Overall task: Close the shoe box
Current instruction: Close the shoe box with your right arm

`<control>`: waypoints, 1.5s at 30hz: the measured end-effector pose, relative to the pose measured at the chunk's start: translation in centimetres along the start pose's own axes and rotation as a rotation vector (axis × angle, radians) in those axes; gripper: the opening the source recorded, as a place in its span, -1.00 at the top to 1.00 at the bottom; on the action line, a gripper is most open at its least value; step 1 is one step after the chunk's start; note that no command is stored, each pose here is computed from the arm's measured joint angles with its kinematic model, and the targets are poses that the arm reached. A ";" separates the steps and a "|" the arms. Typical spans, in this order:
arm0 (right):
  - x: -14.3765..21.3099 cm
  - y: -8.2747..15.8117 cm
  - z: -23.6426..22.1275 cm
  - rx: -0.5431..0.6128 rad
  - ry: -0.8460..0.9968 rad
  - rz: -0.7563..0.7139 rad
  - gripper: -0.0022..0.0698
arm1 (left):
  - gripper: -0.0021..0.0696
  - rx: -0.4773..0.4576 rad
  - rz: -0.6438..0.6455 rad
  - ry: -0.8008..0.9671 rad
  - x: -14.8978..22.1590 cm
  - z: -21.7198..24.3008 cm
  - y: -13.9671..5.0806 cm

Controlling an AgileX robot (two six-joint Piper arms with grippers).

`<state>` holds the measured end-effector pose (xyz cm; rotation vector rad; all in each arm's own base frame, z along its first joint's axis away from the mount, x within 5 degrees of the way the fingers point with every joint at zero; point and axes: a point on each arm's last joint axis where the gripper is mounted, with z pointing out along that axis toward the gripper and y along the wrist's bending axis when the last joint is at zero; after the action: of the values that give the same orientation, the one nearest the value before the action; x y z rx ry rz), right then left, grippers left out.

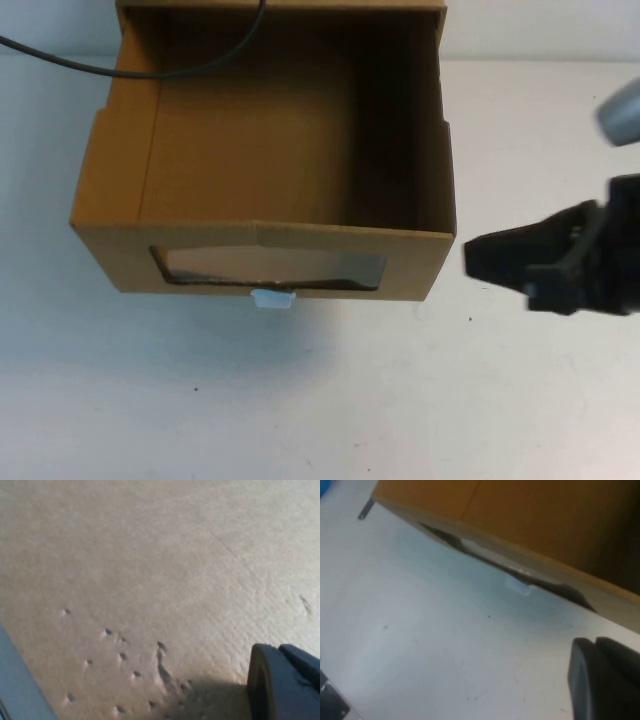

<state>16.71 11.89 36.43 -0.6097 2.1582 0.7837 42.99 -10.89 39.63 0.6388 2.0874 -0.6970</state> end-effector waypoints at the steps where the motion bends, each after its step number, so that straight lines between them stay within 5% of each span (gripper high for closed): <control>1: -0.4 0.6 1.0 -0.006 0.026 -0.025 0.97 | 0.95 0.000 0.000 0.000 0.0 0.0 0.0; 10: -2.0 6.6 9.1 -0.030 0.147 -0.208 0.97 | 0.95 0.000 0.000 0.000 0.0 0.0 0.0; 20: -4.6 7.4 13.8 -0.006 0.133 -0.247 0.97 | 0.95 0.000 0.000 0.000 0.0 0.0 0.0; 27: -5.7 7.3 15.9 0.010 0.137 -0.261 0.97 | 0.95 0.001 0.000 0.000 0.0 0.0 0.0; 45: -8.8 1.7 15.7 0.122 0.020 -0.147 0.97 | 0.95 0.004 0.000 0.001 0.0 0.0 0.0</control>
<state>28.62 25.51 35.48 -0.7065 2.1336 0.5650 42.95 -10.91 39.66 0.6411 2.0877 -0.7011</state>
